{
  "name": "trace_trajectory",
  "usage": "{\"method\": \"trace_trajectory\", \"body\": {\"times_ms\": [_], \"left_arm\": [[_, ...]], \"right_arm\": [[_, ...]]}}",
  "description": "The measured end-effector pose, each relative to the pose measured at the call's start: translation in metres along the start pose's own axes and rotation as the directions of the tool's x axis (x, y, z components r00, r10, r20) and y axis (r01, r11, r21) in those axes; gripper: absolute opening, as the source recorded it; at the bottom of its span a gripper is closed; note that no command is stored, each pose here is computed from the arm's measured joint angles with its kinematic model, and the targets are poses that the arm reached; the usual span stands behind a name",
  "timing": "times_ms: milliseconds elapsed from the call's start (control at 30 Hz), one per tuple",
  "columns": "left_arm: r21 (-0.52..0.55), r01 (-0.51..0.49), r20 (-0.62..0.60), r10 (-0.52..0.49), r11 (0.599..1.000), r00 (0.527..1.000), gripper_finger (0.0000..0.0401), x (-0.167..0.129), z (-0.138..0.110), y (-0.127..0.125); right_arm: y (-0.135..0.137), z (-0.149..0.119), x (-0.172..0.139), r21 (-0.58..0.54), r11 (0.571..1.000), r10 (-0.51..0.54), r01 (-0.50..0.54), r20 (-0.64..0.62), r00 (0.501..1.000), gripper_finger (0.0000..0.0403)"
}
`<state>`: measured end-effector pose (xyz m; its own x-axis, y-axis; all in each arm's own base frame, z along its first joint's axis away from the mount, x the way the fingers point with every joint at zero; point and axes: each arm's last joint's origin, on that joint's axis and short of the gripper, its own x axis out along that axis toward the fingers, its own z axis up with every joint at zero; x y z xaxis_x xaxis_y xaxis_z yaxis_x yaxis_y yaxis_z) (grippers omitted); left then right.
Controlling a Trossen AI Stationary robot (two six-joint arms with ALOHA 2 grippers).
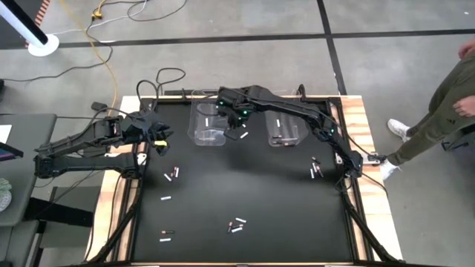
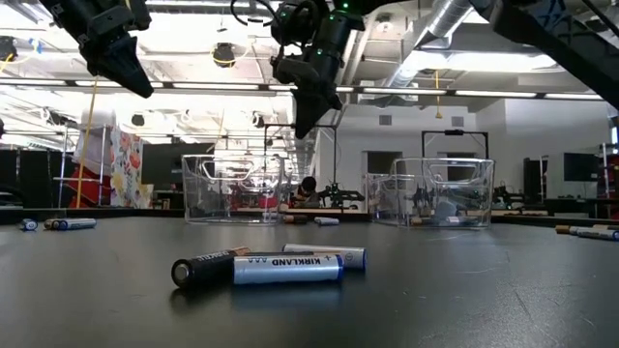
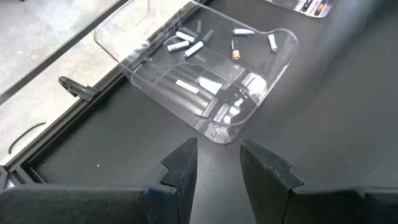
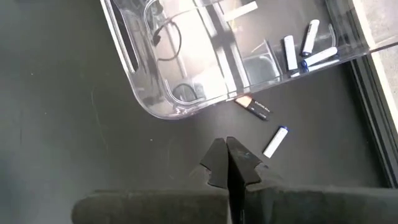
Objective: Sort batteries
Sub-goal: Put the white battery into the left transparent bin
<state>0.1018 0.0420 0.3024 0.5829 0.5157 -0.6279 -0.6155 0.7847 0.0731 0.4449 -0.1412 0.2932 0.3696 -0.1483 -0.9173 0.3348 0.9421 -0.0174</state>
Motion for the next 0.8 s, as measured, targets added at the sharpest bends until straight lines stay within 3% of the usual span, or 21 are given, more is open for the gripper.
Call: {"method": "trace_trajectory", "body": {"times_ms": [267,500,633,800], "left_arm": [[0.007,0.000,0.000,0.000,1.000,1.000,0.0116,0.000,0.000,0.000],[0.005,0.000,0.000,0.000,1.000,1.000,0.0116,0.000,0.000,0.000],[0.004,0.000,0.000,0.000,1.000,1.000,0.0116,0.000,0.000,0.000],[0.009,0.001,-0.001,0.000,1.000,1.000,0.0116,0.000,0.000,0.000]], "right_arm": [[0.001,0.003,0.000,-0.001,1.000,0.002,-0.002,0.031,1.000,0.0008],[-0.001,0.031,-0.002,0.001,1.000,0.015,-0.016,0.311,0.950,0.0007],[-0.007,0.037,-0.005,0.009,1.000,0.009,-0.013,0.380,0.925,0.0002],[-0.015,0.041,0.028,0.022,0.999,0.015,-0.024,0.365,0.931,0.0001]]}}
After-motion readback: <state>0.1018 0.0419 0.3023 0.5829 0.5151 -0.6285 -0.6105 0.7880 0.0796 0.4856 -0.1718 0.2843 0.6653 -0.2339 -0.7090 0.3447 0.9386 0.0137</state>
